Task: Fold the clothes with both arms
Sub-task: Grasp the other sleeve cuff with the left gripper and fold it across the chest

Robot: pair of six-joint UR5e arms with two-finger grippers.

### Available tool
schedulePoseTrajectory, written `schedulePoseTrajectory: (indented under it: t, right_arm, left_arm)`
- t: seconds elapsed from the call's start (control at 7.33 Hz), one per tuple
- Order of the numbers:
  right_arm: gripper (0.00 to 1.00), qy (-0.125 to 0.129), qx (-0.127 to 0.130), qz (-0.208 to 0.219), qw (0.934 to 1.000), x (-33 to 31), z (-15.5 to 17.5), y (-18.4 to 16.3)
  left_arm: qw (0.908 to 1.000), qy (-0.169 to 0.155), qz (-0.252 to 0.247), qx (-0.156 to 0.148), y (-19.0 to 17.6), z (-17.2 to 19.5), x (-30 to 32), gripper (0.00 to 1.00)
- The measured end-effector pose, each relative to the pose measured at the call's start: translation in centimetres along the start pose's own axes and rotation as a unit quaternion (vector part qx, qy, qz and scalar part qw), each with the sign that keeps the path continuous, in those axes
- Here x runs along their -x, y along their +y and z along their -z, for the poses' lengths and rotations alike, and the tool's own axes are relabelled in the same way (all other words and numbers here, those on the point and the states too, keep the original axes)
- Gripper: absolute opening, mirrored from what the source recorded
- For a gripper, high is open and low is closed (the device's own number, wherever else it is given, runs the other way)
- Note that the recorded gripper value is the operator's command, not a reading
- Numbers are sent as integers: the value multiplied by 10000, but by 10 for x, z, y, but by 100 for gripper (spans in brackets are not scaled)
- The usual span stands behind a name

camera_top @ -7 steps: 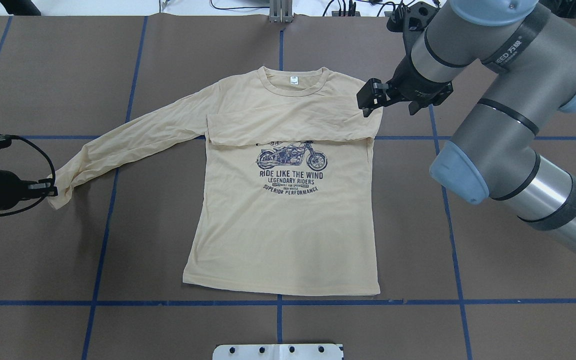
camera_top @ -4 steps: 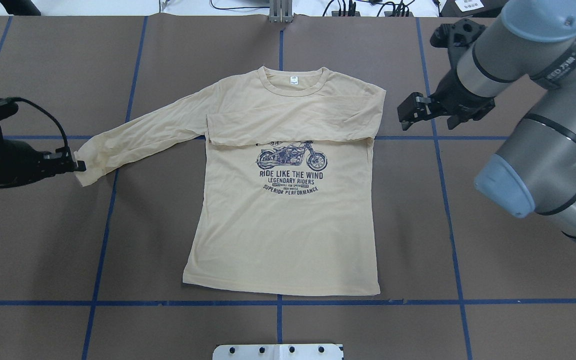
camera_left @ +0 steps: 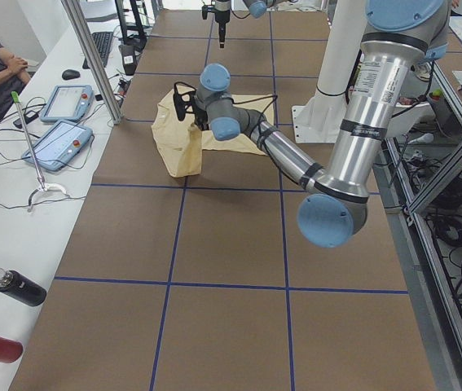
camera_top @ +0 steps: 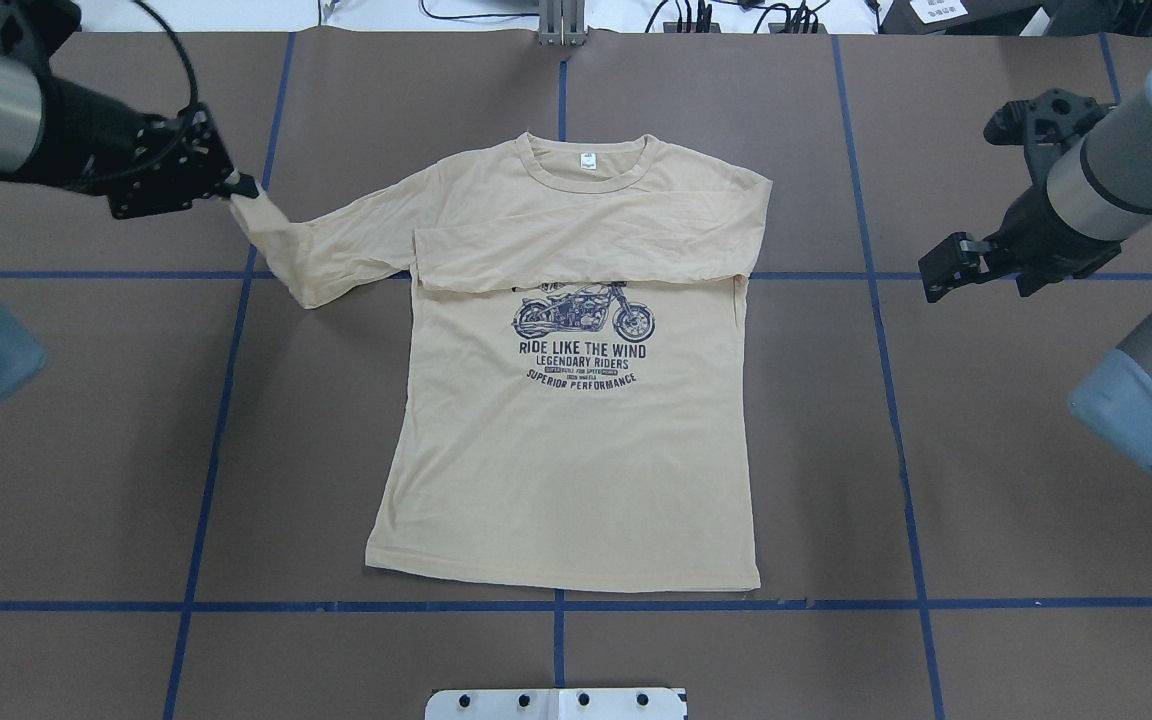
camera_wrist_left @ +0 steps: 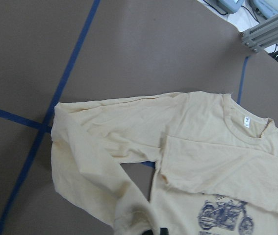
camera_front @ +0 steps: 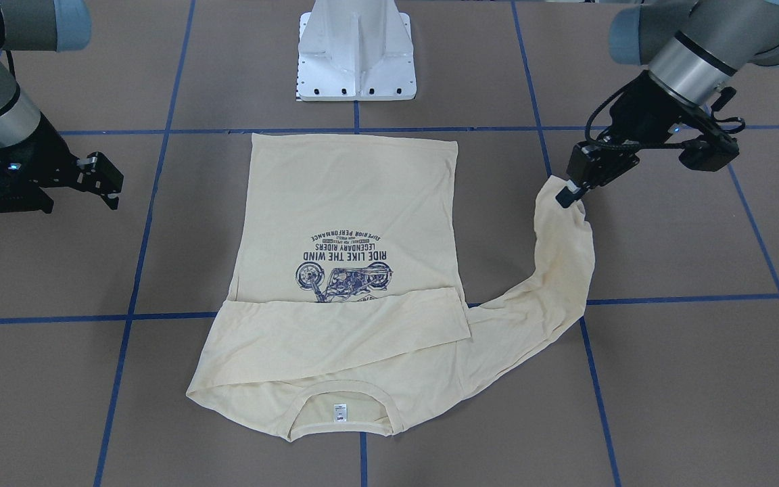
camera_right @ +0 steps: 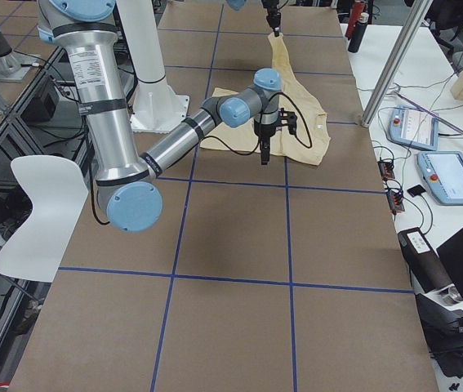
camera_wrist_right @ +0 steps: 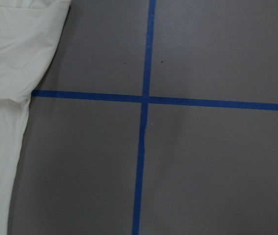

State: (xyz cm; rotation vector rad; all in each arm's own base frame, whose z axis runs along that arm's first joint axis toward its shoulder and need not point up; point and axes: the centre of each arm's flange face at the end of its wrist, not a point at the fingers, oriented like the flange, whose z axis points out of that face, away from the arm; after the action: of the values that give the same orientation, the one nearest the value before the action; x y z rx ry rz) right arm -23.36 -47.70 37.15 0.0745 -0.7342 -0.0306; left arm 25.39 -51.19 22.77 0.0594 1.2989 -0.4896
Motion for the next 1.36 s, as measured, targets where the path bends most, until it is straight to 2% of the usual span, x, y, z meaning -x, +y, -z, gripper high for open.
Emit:
schedulePoseTrajectory:
  t: [0.27, 0.41, 0.55, 0.68, 0.95, 1.23, 1.36]
  right_arm:
    - [100, 90, 13, 17, 10000, -27, 1, 3]
    - [100, 59, 34, -14, 10000, -32, 3, 3]
    - [100, -9, 69, -45, 10000, -34, 6, 3]
    - [100, -58, 95, -70, 9999, -36, 7, 2]
    - [100, -80, 104, -99, 9999, -38, 8, 0]
    - [100, -86, 100, -96, 9999, -37, 8, -1]
    - [100, -86, 98, -92, 9999, -36, 7, -3]
  left_arm:
    - [9983, 161, 508, 249, 16, -31, -111, 0]
    - [9970, 153, 627, 417, 32, -64, -160, 0]
    - [9969, 147, 614, 464, 60, -104, -193, 0]
    - [9978, 194, 525, 368, 93, -155, -203, 0]
    - [9986, 256, 432, 171, 113, -239, -180, 0]
    - [9992, 199, 341, -39, 134, -290, -168, 0]
    - [9993, 230, 271, -83, 144, -301, -173, 0]
